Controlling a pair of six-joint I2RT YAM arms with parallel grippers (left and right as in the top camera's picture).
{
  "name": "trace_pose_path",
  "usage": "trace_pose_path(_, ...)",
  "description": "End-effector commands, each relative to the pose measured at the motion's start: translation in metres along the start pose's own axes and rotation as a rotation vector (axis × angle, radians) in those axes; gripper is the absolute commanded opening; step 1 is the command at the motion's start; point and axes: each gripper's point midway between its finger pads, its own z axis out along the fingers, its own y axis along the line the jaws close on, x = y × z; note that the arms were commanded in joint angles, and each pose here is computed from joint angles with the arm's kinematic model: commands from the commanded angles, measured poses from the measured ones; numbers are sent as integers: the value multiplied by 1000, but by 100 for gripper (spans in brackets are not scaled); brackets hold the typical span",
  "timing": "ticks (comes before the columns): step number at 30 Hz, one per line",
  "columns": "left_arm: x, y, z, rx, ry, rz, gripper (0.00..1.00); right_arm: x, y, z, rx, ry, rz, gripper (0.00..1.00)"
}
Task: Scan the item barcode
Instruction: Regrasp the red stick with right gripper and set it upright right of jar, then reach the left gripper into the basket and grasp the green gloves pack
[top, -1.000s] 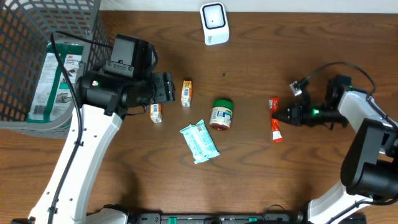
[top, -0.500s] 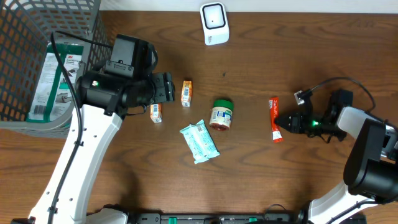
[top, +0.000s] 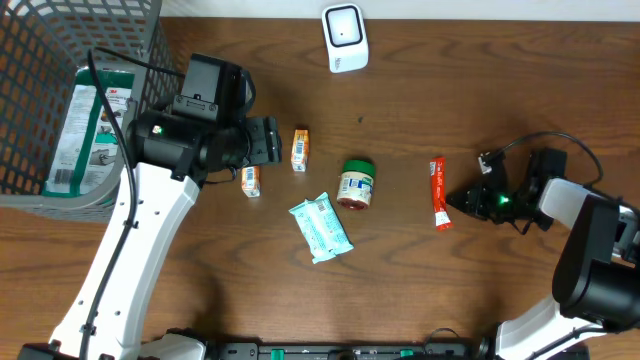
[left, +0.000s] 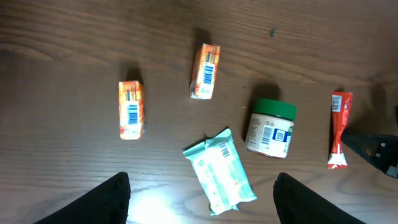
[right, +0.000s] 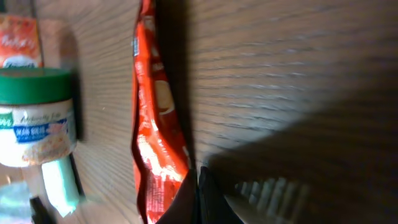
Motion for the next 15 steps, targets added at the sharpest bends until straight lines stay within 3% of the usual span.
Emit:
trace_pose_path(1,-1,4,2,-28,-2,23,74,16,-44,0,243,47,94,1)
trace_pose_path(8,-11,21,0,-127,-53,22,74,-2,-35,-16,312,83,132,2)
trace_pose_path(12,-12,24,-1,-146,-60,23,74,-24,-16,-25,342,91,99,15)
trace_pose_path(15,-11,25,-1,-147,-59,22,74,-38,1,-22,337,81,47,32)
